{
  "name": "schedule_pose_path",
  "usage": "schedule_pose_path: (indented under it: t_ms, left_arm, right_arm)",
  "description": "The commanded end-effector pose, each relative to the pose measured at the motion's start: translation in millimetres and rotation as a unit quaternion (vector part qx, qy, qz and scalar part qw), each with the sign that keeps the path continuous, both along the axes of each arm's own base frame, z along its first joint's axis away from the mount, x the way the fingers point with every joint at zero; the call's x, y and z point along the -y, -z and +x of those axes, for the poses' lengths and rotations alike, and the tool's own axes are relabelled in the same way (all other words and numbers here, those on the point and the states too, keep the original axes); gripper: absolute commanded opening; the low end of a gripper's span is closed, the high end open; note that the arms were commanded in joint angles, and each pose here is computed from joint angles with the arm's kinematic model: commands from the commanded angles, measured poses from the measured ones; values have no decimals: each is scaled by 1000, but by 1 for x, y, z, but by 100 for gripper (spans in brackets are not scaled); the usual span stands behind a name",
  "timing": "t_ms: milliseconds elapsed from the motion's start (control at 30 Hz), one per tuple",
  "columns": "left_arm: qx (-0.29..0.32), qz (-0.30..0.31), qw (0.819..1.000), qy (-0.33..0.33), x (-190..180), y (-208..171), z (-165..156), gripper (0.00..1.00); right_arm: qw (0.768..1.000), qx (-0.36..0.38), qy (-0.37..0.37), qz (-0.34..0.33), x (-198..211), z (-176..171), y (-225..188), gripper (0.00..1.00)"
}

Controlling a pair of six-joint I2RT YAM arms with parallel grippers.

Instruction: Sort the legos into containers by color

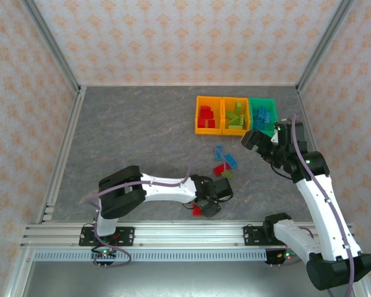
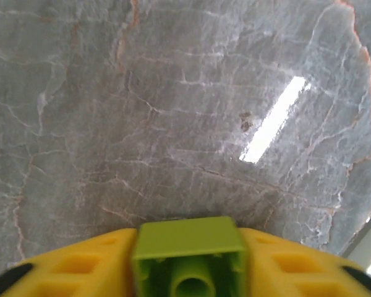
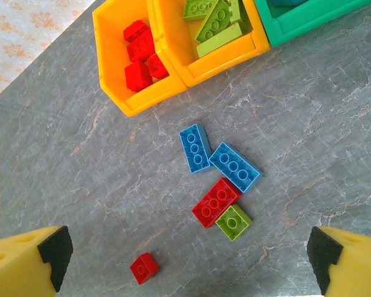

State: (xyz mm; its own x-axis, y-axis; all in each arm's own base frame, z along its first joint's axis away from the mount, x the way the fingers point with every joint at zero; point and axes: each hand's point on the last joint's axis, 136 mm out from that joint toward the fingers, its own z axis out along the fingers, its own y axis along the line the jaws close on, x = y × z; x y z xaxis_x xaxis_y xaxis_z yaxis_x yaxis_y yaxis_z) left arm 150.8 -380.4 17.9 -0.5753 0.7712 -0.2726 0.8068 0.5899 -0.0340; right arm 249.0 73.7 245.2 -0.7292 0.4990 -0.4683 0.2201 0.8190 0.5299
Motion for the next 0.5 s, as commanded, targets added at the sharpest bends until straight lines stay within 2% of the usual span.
schedule_pose_path:
  t_ms: [0, 100, 133, 267, 333, 467]
  left_arm:
    - [11, 20, 1000, 2, -3, 5, 1, 32]
    - [24, 15, 1000, -2, -2, -3, 5, 26]
    - [32, 8, 999, -5, -2, -9, 7, 20]
    - [68, -68, 995, -31, 5, -61, 27, 17]
    - [85, -111, 988, -57, 8, -91, 50, 17]
    - [133, -183, 967, -120, 14, -149, 119, 17]
  right_arm:
    - [1000, -11, 18, -10, 8, -6, 5, 99]
    - [1000, -16, 9, -5, 5, -9, 6, 99]
    - [1000, -20, 4, -4, 3, -10, 8, 99]
    - [999, -35, -9, 2, 0, -19, 13, 99]
    - [999, -32, -14, 18, -5, -23, 11, 99]
    - [999, -1, -10, 47, -9, -25, 3, 99]
